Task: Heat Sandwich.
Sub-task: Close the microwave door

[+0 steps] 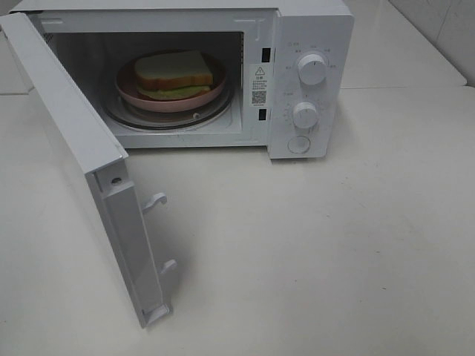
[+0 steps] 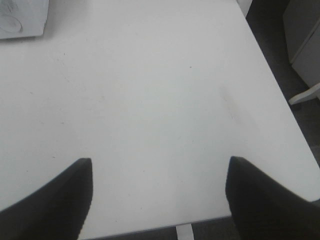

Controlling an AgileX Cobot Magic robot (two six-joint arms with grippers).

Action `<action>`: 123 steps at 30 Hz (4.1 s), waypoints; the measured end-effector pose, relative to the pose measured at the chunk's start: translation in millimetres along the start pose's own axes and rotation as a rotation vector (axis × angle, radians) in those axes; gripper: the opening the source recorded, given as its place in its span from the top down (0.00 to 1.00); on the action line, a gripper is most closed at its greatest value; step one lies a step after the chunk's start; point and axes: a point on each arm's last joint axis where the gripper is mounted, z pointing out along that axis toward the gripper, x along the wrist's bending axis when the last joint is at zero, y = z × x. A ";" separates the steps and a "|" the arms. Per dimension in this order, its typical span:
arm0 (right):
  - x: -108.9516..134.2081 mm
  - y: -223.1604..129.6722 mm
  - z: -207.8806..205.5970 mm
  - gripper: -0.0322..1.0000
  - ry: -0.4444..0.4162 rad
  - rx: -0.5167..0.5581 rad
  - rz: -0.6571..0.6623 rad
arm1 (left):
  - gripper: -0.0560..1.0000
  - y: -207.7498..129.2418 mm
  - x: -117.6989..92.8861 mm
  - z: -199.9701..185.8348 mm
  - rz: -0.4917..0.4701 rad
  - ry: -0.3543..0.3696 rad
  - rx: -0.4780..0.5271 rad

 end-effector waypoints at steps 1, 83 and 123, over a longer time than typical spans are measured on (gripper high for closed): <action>-0.4 -1.8 -2.4 0.27 0.001 -0.019 -0.004 | 0.14 0.0 0.0 0.0 0.000 0.000 0.000; 10.5 -11.3 -14.5 0.33 0.142 -0.107 -0.019 | 0.14 0.0 0.0 0.0 0.000 0.000 0.000; 10.5 -11.3 -14.5 0.34 0.142 -0.107 -0.019 | 0.14 34.7 -4.9 23.9 0.057 -0.020 -0.229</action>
